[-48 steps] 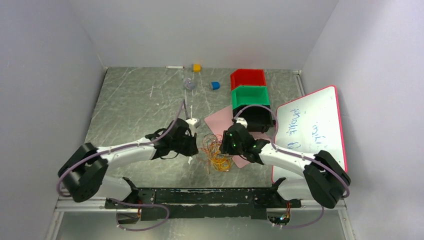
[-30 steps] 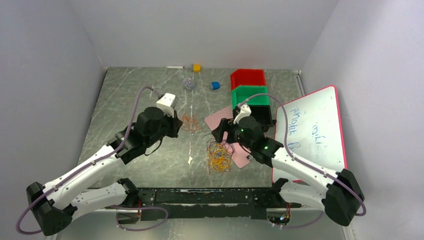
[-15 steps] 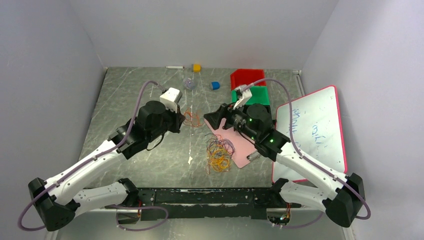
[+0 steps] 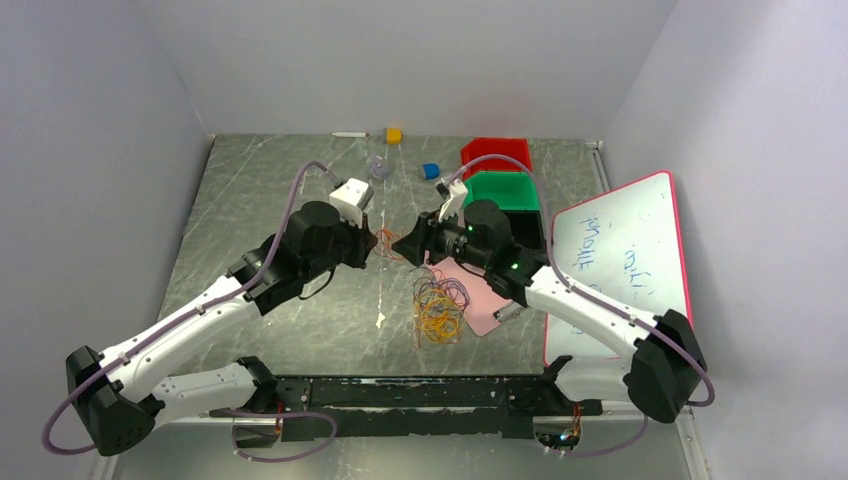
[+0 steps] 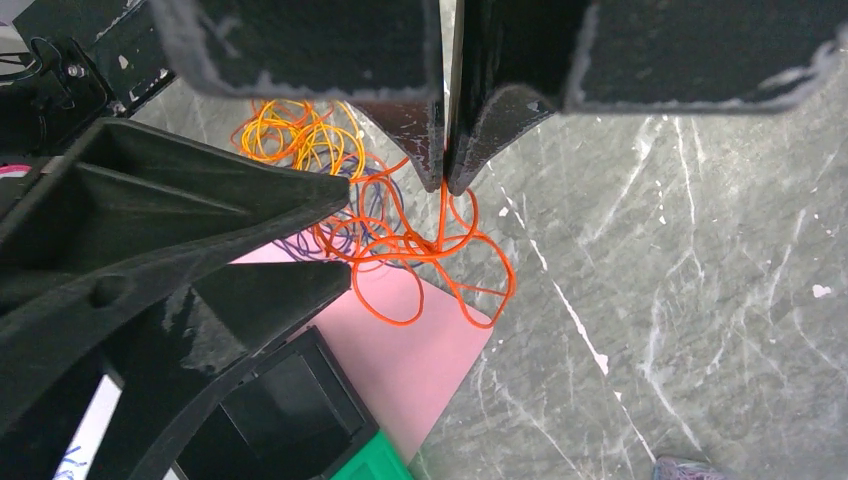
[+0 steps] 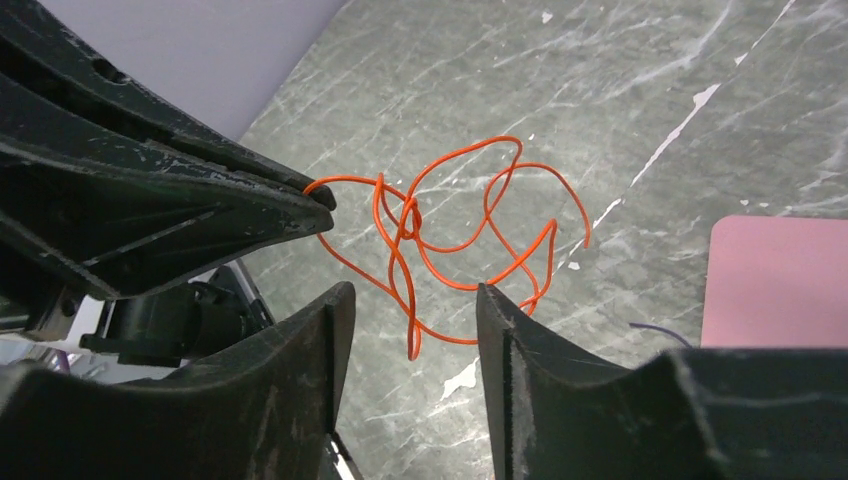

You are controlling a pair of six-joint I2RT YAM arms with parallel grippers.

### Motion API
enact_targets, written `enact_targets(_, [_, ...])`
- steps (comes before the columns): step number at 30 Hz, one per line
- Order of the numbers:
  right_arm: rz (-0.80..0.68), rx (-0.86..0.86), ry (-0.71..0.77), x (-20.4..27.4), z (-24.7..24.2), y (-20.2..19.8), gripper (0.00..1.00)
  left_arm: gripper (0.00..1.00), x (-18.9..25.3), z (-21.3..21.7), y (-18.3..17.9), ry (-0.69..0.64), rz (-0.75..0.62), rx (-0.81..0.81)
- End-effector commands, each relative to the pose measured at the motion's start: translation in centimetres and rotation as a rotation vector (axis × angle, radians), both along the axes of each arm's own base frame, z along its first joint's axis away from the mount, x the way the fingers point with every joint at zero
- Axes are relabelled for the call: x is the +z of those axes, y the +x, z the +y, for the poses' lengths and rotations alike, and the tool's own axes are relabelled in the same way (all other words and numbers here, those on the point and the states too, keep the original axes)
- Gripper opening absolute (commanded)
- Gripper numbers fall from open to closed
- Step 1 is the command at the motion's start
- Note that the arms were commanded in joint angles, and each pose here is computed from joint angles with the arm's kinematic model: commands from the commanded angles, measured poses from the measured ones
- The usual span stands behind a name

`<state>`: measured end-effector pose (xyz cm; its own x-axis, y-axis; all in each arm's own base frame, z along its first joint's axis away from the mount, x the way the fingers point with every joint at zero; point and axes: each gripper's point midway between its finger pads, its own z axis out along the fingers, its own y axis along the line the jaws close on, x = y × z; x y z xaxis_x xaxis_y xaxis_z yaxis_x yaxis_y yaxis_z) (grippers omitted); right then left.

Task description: Untangle the cables

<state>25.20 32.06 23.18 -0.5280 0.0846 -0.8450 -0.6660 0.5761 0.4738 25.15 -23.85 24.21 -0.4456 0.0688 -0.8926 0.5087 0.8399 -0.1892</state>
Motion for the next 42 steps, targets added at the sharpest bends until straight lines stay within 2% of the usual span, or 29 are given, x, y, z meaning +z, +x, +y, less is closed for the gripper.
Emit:
enact_targets(1, [0.01, 0.035, 0.028, -0.1, 1.2, -0.1, 0.49, 0.07, 0.0, -0.8, 0.1, -0.029, 0.0, -0.02])
enact_targets(7, [0.033, -0.066, -0.031, -1.9, 0.2, 1.4, 0.37, 0.07, -0.1, -0.8, 0.1, -0.039, 0.005, -0.017])
enact_targets(13, [0.033, -0.11, -0.05, -2.4, -0.5, 1.8, 0.09, 0.07, -0.6, -0.4, 0.1, -0.041, 0.012, 0.007])
enact_targets(16, [0.021, -0.141, -0.044, -1.8, -1.1, 2.0, 0.0, 0.07, -0.8, -0.2, 0.1, -0.047, 0.015, 0.021])
enact_targets(18, [0.01, -0.171, -0.042, -1.3, -1.6, 2.2, 0.0, 0.1, -1.0, -0.1, 0.1, -0.052, 0.019, 0.027])
enact_targets(24, [-0.017, -0.334, -0.132, 0.2, -4.8, 3.7, 0.0, 0.4, -1.7, 0.5, 0.2, -0.081, 0.043, 0.075])
enact_targets(27, [-0.049, -0.403, -0.177, 1.4, -6.5, 4.2, 0.0, 0.49, -2.2, 1.0, 0.4, -0.105, 0.059, 0.107])
enact_targets(42, [-0.119, -0.665, -0.305, 7.2, -14.9, 5.9, 0.0, 0.55, -6.2, 1.5, 0.6, -0.108, 0.159, 0.125])
